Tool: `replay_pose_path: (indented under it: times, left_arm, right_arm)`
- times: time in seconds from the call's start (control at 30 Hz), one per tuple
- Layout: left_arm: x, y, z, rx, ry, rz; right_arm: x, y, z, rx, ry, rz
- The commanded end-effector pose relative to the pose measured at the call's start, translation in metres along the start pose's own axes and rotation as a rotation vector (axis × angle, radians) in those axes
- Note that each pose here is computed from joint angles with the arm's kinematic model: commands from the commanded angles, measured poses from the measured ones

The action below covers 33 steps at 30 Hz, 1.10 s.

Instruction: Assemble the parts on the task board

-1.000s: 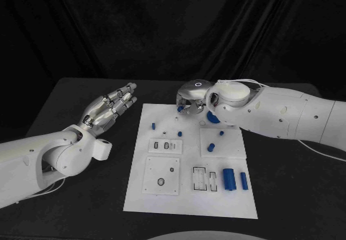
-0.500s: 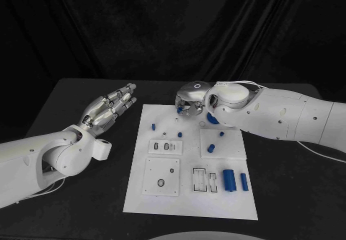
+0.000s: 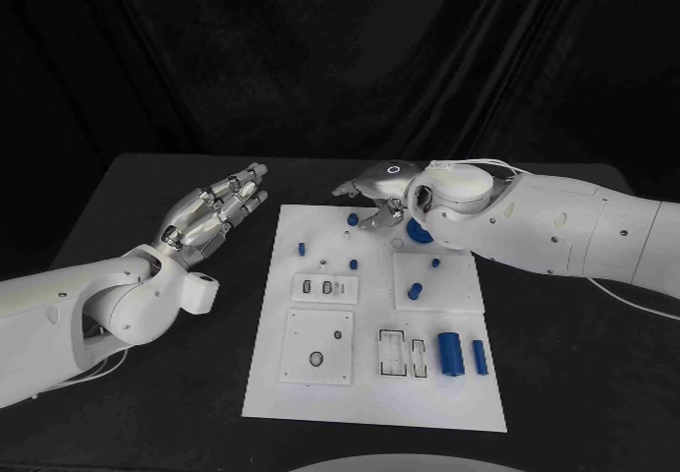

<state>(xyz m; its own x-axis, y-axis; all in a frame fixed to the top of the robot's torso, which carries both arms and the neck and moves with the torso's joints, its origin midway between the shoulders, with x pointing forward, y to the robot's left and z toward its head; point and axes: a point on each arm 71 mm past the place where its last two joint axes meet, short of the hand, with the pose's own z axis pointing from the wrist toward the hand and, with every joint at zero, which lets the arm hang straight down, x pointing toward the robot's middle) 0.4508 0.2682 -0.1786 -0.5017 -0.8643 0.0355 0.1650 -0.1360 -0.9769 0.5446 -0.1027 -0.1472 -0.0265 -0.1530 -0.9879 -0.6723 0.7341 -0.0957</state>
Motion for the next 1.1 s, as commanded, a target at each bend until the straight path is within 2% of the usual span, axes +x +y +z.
replay_pose_path:
  times: [0.03, 0.13, 0.27, 0.47, 0.63, 0.83, 1.1]
  left_arm:
    - [-0.0004, -0.0083, -0.0003, 0.099, 0.007, -0.013]
    - [-0.0017, -0.0086, -0.0014, 0.098, 0.003, -0.011]
    - [-0.0037, -0.0092, -0.0031, 0.097, -0.003, -0.007]
    - [-0.0057, -0.0098, -0.0050, 0.095, -0.009, -0.004]
    - [-0.0062, -0.0098, -0.0053, 0.096, -0.011, -0.002]
    - [-0.0061, -0.0096, -0.0050, 0.096, -0.007, -0.006]
    - [-0.0057, -0.0090, -0.0043, 0.095, -0.003, -0.009]
  right_arm:
    - [-0.004, -0.005, -0.004, 0.007, -0.083, 0.006]
    - [-0.012, -0.009, -0.012, -0.011, -0.157, 0.017]
    - [-0.027, -0.013, -0.026, -0.021, -0.199, 0.021]
    - [-0.042, -0.020, -0.056, -0.003, -0.186, 0.027]
    - [-0.043, -0.032, -0.080, 0.027, -0.160, 0.034]
    - [-0.034, -0.048, -0.098, 0.081, -0.117, 0.047]
    - [-0.010, -0.063, -0.110, 0.172, -0.044, 0.075]
